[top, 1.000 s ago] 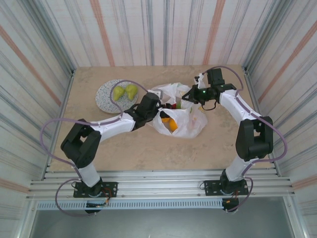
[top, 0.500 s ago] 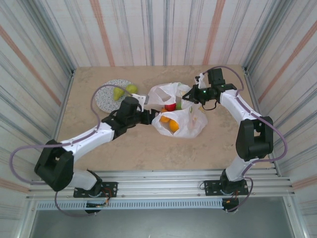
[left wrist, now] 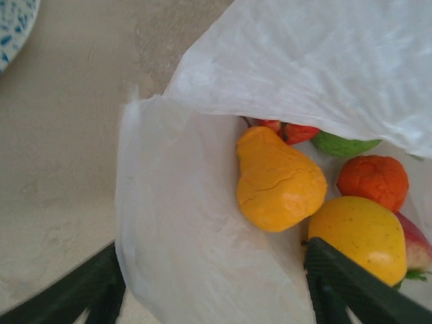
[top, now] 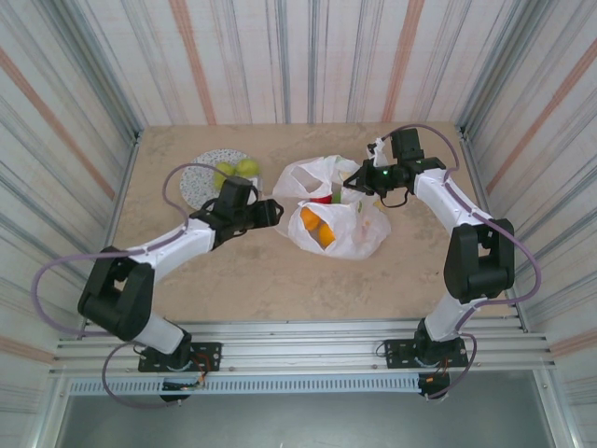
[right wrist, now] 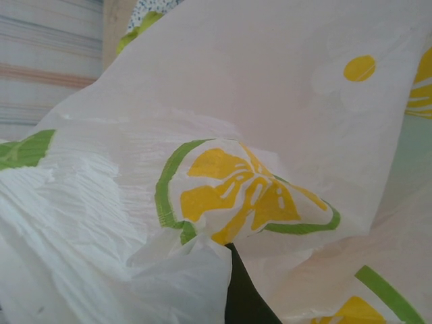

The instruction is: Place the fruits into the plastic bag

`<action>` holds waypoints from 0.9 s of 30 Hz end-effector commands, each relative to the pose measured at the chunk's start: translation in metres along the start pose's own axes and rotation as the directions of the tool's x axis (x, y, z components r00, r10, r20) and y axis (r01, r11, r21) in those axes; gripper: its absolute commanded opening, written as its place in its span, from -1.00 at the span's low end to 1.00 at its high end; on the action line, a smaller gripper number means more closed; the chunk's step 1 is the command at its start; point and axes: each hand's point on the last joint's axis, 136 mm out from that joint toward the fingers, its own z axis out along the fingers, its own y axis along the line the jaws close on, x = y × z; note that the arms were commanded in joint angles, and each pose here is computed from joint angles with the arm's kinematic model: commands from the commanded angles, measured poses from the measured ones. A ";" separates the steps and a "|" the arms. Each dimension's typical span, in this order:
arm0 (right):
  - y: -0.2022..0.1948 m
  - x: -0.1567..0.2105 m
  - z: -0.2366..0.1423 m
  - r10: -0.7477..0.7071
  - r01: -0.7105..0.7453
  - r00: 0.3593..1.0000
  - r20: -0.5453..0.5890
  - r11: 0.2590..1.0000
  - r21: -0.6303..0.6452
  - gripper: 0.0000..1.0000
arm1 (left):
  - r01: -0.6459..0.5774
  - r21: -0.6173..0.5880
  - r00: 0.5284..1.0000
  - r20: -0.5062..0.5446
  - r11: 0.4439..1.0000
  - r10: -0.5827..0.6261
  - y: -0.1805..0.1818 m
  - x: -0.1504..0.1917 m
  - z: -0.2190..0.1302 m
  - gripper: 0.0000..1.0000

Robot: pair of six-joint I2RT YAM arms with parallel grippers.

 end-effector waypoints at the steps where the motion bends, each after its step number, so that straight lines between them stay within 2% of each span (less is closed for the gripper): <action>1: 0.004 -0.003 -0.006 -0.016 0.016 1.000 -0.001 1.000 -0.003 -1.00 | 0.005 0.042 1.000 -0.025 0.999 -0.004 -0.014 0.000 0.002 0.07; 7: 0.001 -0.013 -0.022 -0.054 0.053 0.998 0.019 0.997 0.049 -1.00 | -0.103 0.201 0.995 0.007 0.974 0.104 -0.064 0.003 -0.017 -0.68; 12: 0.003 -0.020 -0.047 -0.149 0.144 0.989 0.015 0.974 0.175 -1.00 | -0.188 0.385 0.982 0.071 0.903 0.175 -0.131 0.005 -0.052 -0.93; 15: 0.003 -0.026 -0.067 -0.199 0.186 0.980 0.025 0.946 0.266 -1.00 | -0.251 0.465 0.968 0.118 0.849 0.221 -0.170 0.006 -0.073 -0.99; 19: 0.005 -0.027 -0.079 -0.223 0.198 0.974 0.047 0.928 0.315 -1.00 | -0.282 0.524 0.959 0.139 0.804 0.246 -0.199 0.011 -0.084 -1.00; 27: 0.005 -0.017 -0.070 -0.216 0.195 0.976 0.033 0.929 0.314 -1.00 | -0.254 0.423 0.967 0.105 0.870 0.231 -0.166 0.018 -0.064 -1.00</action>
